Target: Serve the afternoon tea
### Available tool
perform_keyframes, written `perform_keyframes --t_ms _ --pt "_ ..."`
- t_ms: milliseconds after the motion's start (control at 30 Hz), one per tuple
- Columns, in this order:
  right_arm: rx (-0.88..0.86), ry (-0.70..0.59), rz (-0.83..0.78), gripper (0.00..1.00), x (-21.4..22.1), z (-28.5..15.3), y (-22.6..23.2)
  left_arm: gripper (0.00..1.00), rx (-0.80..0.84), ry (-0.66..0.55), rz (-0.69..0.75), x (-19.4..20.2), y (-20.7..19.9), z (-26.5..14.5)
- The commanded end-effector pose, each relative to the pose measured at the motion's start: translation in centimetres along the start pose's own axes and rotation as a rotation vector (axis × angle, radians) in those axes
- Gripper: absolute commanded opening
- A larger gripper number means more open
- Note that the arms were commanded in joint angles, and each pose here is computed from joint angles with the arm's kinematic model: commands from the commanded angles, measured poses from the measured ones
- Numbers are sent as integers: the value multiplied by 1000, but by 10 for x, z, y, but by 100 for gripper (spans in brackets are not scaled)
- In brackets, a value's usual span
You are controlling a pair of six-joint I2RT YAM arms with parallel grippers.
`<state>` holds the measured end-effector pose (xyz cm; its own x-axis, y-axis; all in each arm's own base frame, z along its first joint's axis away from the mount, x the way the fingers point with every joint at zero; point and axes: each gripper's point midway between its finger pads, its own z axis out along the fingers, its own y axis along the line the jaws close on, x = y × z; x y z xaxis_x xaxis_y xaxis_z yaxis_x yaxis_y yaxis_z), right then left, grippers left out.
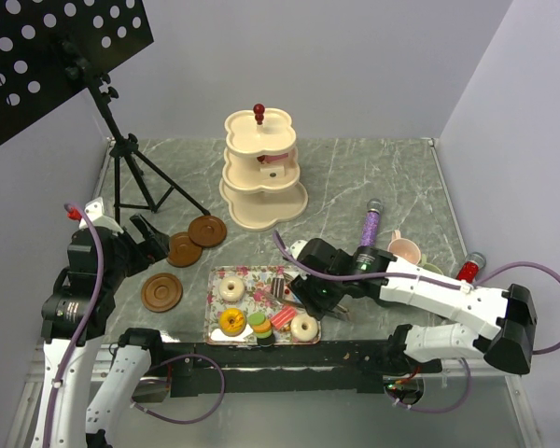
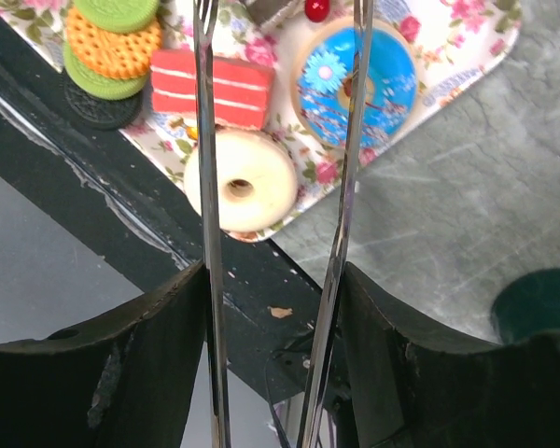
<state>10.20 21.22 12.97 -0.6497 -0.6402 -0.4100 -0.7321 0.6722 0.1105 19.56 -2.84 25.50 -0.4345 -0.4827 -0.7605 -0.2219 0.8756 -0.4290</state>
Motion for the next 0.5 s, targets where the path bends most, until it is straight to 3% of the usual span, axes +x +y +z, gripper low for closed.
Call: perform_keyframes --t_ms 0,300,467 --pt "-62 -85 -40 62 -29 -6 17 100 15 -35 -16 -9 -5 -1" --pt "-46 -108 -50 62 -48 -4 28 100 5 -36 -9 -9 -3 -1" --pt "21 -101 5 63 -35 -14 17 100 1 -40 -10 -8 -1 -3"
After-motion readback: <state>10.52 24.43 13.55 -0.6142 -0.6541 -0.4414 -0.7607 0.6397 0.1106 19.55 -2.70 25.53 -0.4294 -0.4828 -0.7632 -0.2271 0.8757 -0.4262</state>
